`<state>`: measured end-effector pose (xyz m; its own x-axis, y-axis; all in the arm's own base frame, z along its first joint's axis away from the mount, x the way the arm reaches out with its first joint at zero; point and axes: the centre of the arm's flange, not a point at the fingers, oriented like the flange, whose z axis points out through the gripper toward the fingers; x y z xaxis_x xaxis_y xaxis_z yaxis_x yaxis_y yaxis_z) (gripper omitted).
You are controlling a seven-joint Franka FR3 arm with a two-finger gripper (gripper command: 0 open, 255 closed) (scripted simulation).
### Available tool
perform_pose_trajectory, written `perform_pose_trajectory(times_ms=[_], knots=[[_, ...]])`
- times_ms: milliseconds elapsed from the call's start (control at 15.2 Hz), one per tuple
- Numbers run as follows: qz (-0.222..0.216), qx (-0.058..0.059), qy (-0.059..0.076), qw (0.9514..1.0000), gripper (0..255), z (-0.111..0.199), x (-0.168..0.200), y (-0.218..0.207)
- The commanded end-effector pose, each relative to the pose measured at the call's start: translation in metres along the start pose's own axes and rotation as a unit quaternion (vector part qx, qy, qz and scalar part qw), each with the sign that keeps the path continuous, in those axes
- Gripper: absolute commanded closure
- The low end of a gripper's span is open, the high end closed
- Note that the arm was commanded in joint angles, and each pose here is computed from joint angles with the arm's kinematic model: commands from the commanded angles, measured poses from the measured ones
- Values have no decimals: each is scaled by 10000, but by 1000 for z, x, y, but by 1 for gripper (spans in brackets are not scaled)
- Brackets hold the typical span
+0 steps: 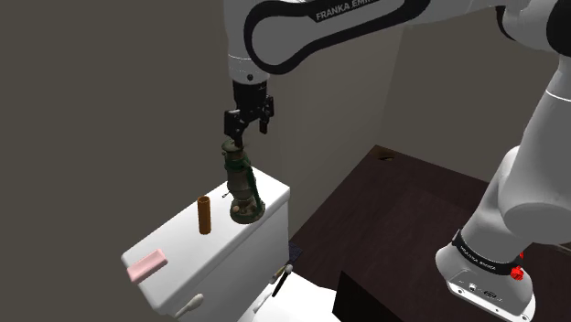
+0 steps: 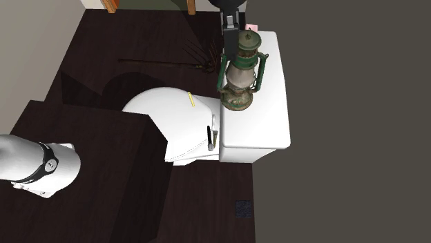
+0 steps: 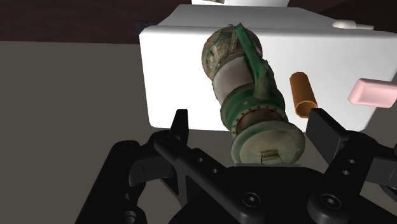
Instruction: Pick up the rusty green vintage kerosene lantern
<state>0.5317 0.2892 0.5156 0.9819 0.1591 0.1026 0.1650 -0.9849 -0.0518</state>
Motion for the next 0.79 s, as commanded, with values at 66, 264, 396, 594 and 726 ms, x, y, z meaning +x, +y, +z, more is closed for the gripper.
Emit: perform_pose_trajectory(times_ms=[66, 264, 396, 594, 726], knots=[[-11, -12, 13, 10000, 0, 10, 26, -28], [-11, -12, 13, 10000, 0, 26, 24, -27], [-11, -12, 13, 10000, 0, 37, 23, -26], [-11, -12, 13, 10000, 0, 50, 22, -26], [-11, -13, 13, 10000, 255, 50, 22, -26]])
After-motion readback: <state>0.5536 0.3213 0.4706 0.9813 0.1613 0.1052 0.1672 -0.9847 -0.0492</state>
